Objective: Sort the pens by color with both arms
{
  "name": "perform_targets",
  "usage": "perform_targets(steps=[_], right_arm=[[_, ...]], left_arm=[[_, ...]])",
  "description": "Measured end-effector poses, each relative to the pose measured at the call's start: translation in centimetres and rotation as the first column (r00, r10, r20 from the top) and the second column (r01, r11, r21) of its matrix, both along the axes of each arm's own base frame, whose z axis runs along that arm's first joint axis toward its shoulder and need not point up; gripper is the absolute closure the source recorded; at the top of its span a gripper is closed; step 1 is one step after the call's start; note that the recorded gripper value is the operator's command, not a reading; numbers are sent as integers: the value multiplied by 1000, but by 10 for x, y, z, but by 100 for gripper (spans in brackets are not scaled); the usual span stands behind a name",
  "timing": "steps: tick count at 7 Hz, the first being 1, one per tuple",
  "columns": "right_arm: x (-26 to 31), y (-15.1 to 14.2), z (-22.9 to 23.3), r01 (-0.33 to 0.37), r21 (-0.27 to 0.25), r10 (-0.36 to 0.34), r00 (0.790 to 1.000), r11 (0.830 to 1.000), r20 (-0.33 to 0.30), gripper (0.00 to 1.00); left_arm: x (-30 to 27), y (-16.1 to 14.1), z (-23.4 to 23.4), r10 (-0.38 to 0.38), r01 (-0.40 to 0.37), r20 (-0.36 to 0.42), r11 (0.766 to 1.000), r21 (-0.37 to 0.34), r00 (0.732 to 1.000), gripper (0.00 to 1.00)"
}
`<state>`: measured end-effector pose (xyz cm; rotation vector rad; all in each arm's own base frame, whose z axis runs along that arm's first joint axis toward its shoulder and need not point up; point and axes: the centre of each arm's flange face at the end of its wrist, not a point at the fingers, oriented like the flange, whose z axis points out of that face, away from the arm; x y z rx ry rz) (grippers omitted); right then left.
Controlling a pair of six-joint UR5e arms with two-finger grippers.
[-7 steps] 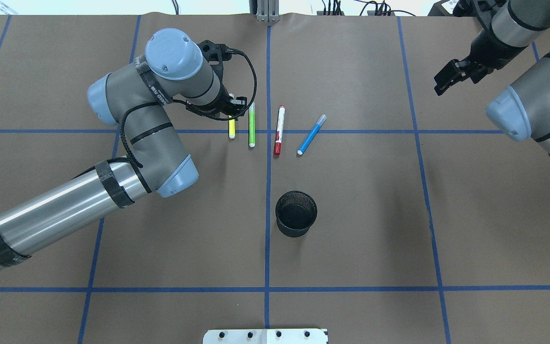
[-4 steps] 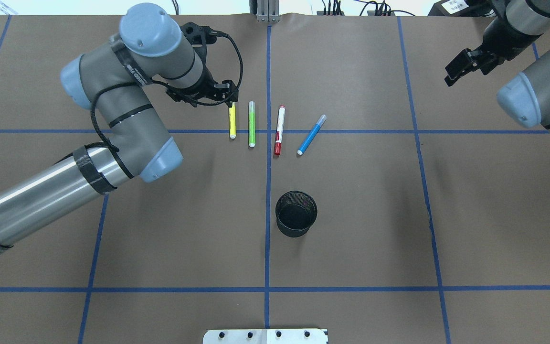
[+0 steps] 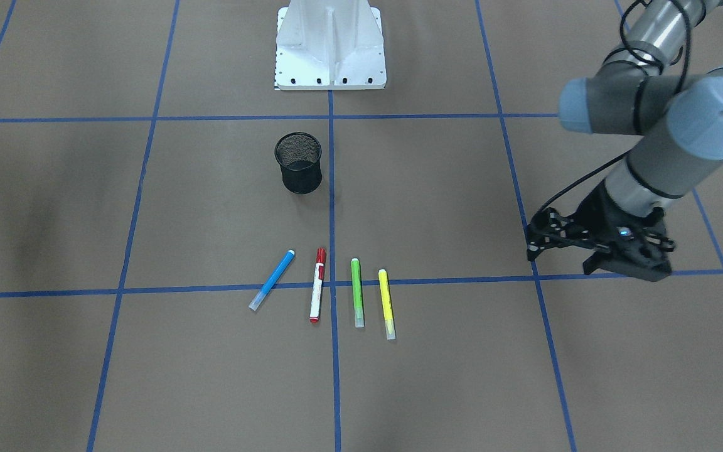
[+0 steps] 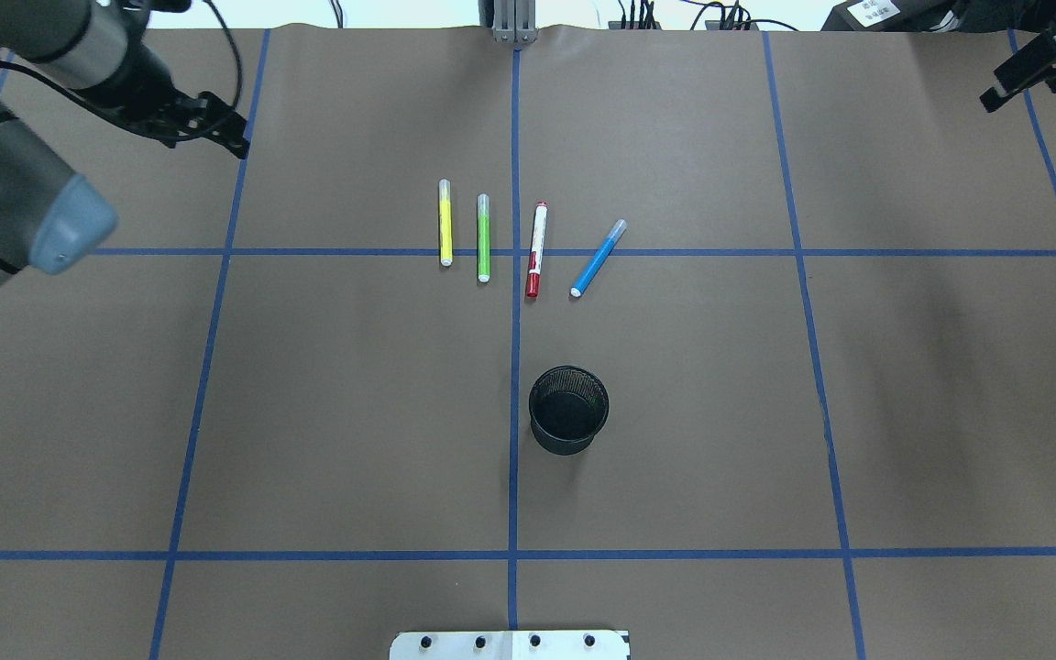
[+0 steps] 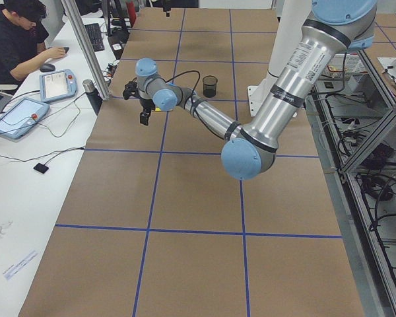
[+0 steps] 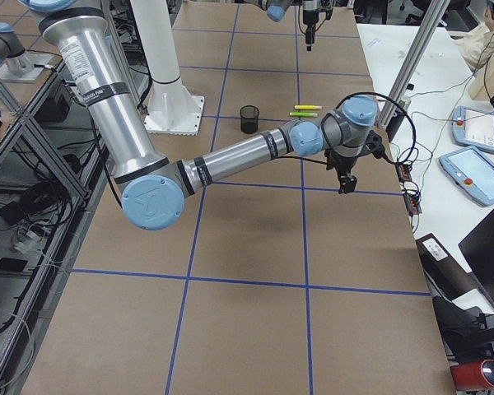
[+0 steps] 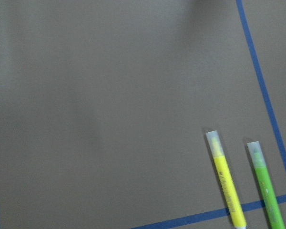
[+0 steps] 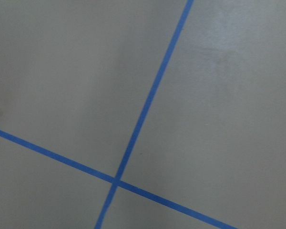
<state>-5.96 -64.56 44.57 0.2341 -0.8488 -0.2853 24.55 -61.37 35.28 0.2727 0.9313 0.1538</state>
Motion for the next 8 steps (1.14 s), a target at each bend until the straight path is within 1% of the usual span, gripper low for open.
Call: perform_targets(steps=[1,2,3,4,5,6,8], right_arm=[[27,7,19,-13,-8,13,1000,1000,8,1],[51,18,39,-35,-26,35,999,999,15,1],[69,35,56,-55,-45,56,998,997,20,1],[81,53,70,-71,-61,72,997,996,17,1],[87,68,82,-80,-75,81,997,994,9,1],[90,78,93,-86,-90,86,996,992,-4,1],[96,85,107,-105,-100,99,993,989,-63,1]], left_arm=[[-48,17,32,-2,2,-9,1000,-18,1000,0],[-92,39,67,-17,16,-19,999,-52,1000,0],[-134,66,105,-31,30,-11,997,-77,999,0],[-170,91,139,-32,32,1,996,-80,999,0],[-201,112,166,-25,25,8,997,-69,1000,0],[-224,126,186,-14,14,14,998,-54,1000,0],[-241,146,209,-10,11,18,998,-65,1000,0]])
